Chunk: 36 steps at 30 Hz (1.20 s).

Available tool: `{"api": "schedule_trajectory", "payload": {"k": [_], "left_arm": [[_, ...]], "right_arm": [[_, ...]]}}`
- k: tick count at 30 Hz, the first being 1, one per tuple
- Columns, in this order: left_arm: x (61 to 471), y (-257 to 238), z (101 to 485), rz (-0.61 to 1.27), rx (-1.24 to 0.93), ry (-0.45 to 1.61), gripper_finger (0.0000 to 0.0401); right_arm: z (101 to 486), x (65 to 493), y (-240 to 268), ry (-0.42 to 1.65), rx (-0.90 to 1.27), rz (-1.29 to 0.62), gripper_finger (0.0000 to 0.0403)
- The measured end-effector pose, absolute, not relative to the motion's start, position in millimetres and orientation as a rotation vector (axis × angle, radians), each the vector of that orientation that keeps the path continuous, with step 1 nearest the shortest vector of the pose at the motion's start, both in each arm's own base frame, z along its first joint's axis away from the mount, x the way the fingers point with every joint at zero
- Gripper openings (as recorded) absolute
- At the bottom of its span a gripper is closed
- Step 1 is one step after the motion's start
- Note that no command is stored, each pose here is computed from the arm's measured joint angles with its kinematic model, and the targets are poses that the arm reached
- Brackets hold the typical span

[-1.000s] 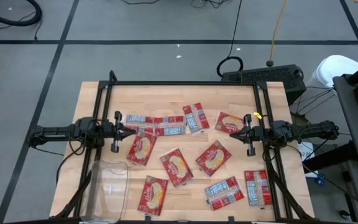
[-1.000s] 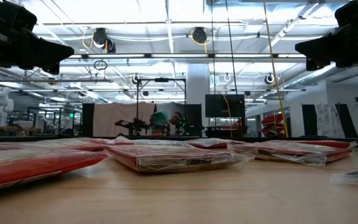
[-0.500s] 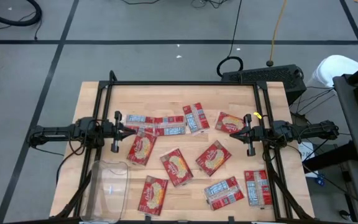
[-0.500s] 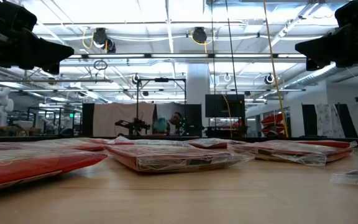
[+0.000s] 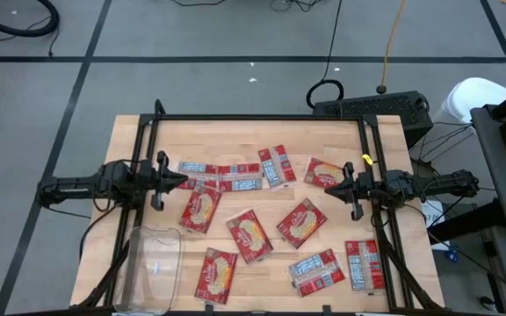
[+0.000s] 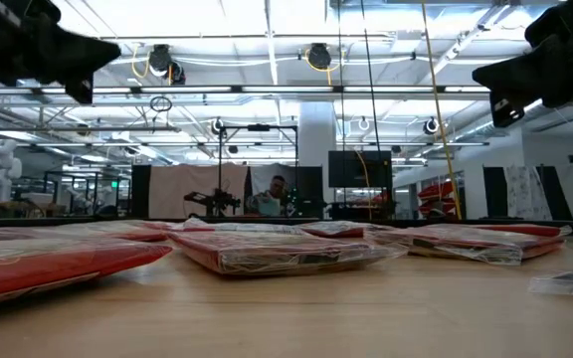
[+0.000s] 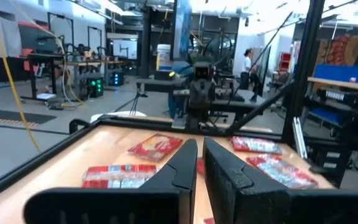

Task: Sort popcorn bags into baskets
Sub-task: Put the popcorn bag into the transparent bin

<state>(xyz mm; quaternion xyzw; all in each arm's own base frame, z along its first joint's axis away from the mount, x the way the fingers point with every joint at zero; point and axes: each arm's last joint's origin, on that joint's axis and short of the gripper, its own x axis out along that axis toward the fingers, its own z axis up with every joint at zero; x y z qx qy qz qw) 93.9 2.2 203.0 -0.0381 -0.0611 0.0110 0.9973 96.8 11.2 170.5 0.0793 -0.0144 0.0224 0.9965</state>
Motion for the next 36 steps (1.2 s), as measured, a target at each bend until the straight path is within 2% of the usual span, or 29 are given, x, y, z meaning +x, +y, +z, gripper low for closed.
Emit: {"api": "schedule_trajectory", "payload": {"k": [6, 13, 18, 22, 29, 32, 36], "left_arm": [[99.7, 2.4, 246.0, 0.03, -0.08, -0.032, 0.0033], [112.0, 2.7, 311.0, 0.059, -0.228, 0.235, 0.0032], [131.4, 3.1, 337.8, 0.076, -0.235, 0.372, 0.0033], [157.0, 4.7, 333.0, 0.103, -0.148, 0.465, 0.0033], [203.5, 10.5, 294.1, 0.229, 0.055, 0.699, 0.0039], [225.3, 12.0, 274.0, 0.248, 0.105, 0.787, 0.0067], [253.6, 13.0, 246.4, 0.237, 0.17, 0.867, 0.0132]], "right_arm": [[169.5, 96.8, 11.2, -0.017, 0.236, 0.046, 0.0], [167.9, 97.8, 11.3, 0.003, 0.28, 0.043, 0.0], [166.5, 99.1, 10.7, 0.017, 0.286, 0.012, 0.0], [165.6, 100.5, 8.8, 0.018, 0.301, -0.063, 0.0], [162.4, 103.3, 8.2, 0.049, 0.361, -0.105, 0.0], [160.4, 104.7, 8.4, 0.071, 0.387, -0.111, 0.0], [157.2, 106.7, 8.7, 0.106, 0.386, -0.118, 0.0]]}}
